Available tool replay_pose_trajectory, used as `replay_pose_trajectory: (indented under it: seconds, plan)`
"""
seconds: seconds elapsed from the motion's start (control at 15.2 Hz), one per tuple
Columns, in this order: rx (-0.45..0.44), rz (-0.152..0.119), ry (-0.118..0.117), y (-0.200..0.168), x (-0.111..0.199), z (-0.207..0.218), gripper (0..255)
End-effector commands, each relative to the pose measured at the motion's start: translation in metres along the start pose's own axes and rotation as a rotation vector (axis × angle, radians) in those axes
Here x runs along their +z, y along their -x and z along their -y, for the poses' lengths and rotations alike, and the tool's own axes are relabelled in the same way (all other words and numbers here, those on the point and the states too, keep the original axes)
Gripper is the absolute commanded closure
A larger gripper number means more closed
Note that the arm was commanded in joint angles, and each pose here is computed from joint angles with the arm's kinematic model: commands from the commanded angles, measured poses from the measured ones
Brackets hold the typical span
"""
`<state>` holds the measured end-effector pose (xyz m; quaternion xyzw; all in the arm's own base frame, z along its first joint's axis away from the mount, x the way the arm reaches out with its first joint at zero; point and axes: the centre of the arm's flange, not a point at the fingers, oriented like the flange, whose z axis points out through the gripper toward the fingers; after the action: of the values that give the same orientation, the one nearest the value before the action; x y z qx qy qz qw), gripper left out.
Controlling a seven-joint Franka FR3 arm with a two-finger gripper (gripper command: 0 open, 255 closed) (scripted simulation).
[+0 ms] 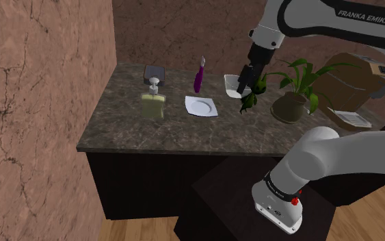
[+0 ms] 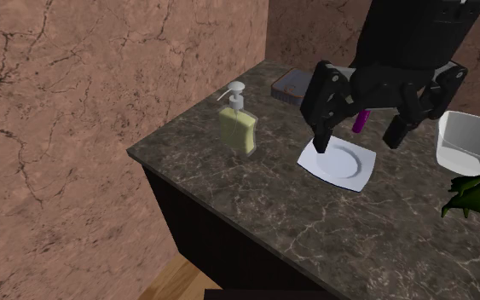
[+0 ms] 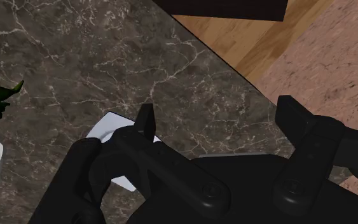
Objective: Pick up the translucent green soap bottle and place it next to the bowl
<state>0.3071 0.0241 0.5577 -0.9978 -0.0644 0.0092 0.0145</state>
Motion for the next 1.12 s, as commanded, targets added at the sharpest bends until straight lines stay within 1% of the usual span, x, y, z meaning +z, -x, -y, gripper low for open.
replay_pose_trajectory:
  seconds: [0.0,0.53,1.06]
  plan:
    - [0.000,0.000,0.000,0.000,0.000,0.000,0]
    - [-0.087,-0.043,-0.022,-0.083,0.056,0.000,0]
    - [-0.175,-0.087,-0.045,-0.168,0.108,0.009,0]
